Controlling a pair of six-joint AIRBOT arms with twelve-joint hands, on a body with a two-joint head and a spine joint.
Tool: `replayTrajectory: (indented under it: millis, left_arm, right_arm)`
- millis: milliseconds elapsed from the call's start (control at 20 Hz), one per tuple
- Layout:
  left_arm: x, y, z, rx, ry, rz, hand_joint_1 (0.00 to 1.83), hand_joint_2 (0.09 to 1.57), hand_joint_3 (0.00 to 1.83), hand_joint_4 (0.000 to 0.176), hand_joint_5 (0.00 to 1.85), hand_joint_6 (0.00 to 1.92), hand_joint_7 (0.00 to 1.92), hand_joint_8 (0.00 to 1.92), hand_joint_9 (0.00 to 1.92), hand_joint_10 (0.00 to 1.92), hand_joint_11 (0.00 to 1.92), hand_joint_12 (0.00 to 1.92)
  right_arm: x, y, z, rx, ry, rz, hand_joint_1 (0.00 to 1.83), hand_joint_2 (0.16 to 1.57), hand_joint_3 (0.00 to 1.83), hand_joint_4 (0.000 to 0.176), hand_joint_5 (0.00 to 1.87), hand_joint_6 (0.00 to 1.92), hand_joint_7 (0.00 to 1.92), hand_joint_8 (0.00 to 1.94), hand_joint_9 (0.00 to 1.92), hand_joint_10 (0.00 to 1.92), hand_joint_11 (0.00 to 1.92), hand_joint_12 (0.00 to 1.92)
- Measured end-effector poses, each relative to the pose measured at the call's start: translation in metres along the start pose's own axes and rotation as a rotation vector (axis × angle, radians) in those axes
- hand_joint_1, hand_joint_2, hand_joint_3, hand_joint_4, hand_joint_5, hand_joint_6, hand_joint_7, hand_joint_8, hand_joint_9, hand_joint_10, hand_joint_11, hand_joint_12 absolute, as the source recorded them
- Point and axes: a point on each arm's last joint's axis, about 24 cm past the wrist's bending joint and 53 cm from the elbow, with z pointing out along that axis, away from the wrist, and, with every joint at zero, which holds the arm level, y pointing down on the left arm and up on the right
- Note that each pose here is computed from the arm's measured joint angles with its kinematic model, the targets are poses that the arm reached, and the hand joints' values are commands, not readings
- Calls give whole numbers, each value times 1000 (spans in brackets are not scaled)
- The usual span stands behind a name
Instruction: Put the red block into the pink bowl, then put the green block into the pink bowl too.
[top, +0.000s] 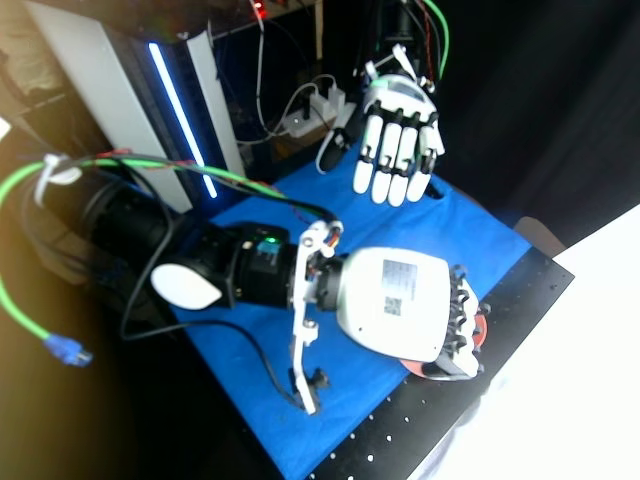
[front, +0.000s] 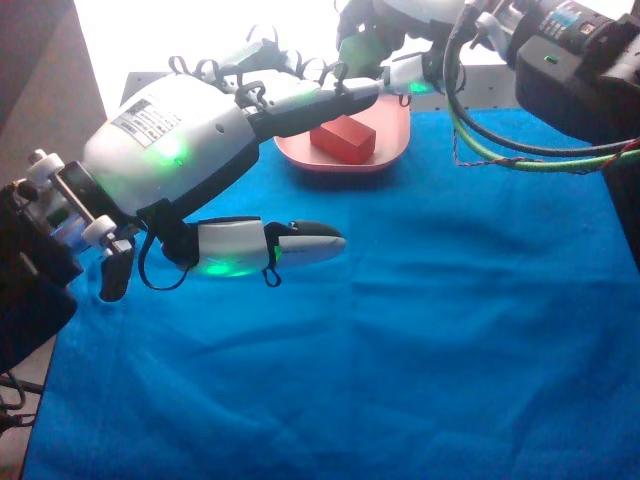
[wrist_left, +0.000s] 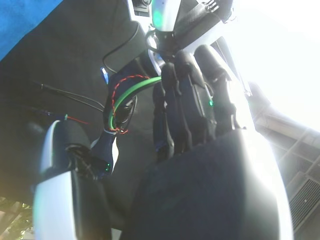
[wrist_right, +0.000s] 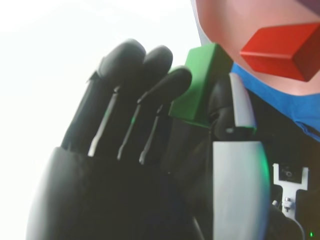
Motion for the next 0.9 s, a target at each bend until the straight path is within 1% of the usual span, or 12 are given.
replayTrajectory:
  millis: [100, 150, 200, 350, 400, 450, 600, 650, 700, 800, 850, 900]
  left_arm:
    - [0, 0, 0, 0, 0, 0, 566, 1050, 4, 37, 370, 3, 455, 1, 415, 1, 0, 947]
    - [0, 0, 0, 0, 0, 0, 591, 1053, 3, 13, 387, 7, 455, 1, 438, 9, 0, 1072]
    - [0, 0, 0, 0, 0, 0, 570, 1038, 0, 35, 383, 5, 456, 1, 447, 11, 0, 1097]
    - [0, 0, 0, 0, 0, 0, 570, 1031, 0, 28, 408, 10, 464, 4, 464, 14, 0, 1188]
    - [0, 0, 0, 1, 0, 0, 566, 1039, 1, 10, 409, 7, 487, 9, 492, 22, 0, 1226]
    - [0, 0, 0, 1, 0, 0, 566, 1039, 1, 10, 409, 7, 487, 9, 492, 22, 0, 1226]
    - [0, 0, 0, 1, 0, -1, 572, 1042, 2, 16, 405, 2, 486, 5, 477, 12, 0, 1182]
    - [0, 0, 0, 1, 0, -1, 592, 1030, 0, 10, 419, 8, 504, 11, 492, 17, 0, 1180]
    - [0, 0, 0, 0, -1, -1, 536, 1034, 0, 31, 392, 2, 480, 5, 480, 10, 0, 1196]
    - [0, 0, 0, 1, 0, -1, 555, 1028, 0, 33, 391, 2, 484, 4, 465, 3, 0, 1144]
    - [0, 0, 0, 1, 0, -2, 577, 1040, 2, 13, 387, 2, 465, 1, 444, 0, 0, 1104]
    - [0, 0, 0, 1, 0, -2, 577, 1040, 2, 13, 387, 2, 465, 1, 444, 0, 0, 1104]
  right_arm:
    - [0, -2, 1, 5, 2, -1, 1254, 1094, 0, 0, 989, 820, 1083, 985, 1092, 698, 860, 1271]
    - [1, -3, 1, 9, 4, -1, 1261, 1091, 0, 0, 997, 787, 1087, 996, 1116, 698, 882, 1297]
    - [0, -5, 0, 13, 3, -4, 1274, 1082, 0, 0, 1032, 707, 1099, 1001, 1140, 746, 917, 1337]
    - [2, -9, 0, 26, 11, -4, 1268, 1089, 1, 0, 1020, 729, 1077, 1036, 1064, 908, 878, 1412]
    - [3, -11, -1, 31, 14, -6, 1256, 1085, 0, 0, 1018, 784, 1094, 958, 1086, 708, 836, 1295]
    - [4, -11, -1, 31, 15, -6, 1256, 1085, 0, 0, 1018, 784, 1094, 958, 1086, 708, 836, 1295]
    - [5, -14, 0, 40, 19, -5, 1272, 1108, 1, 0, 1007, 666, 1030, 1164, 1063, 1064, 930, 1477]
    - [8, -15, 0, 44, 24, -6, 1274, 1102, 0, 0, 1008, 681, 1049, 1122, 1058, 996, 917, 1421]
    - [10, -17, 0, 49, 28, -6, 1279, 1082, 0, 0, 1019, 723, 1106, 991, 1120, 718, 904, 1301]
    - [12, -19, 0, 56, 35, -6, 1267, 1091, 2, 0, 985, 796, 1096, 988, 1111, 675, 863, 1294]
    - [12, -19, 0, 56, 35, -6, 1275, 1094, 0, 0, 993, 753, 1087, 1028, 1117, 690, 871, 1329]
    - [11, -19, 0, 57, 34, -6, 1275, 1094, 0, 0, 993, 753, 1087, 1028, 1117, 690, 871, 1329]
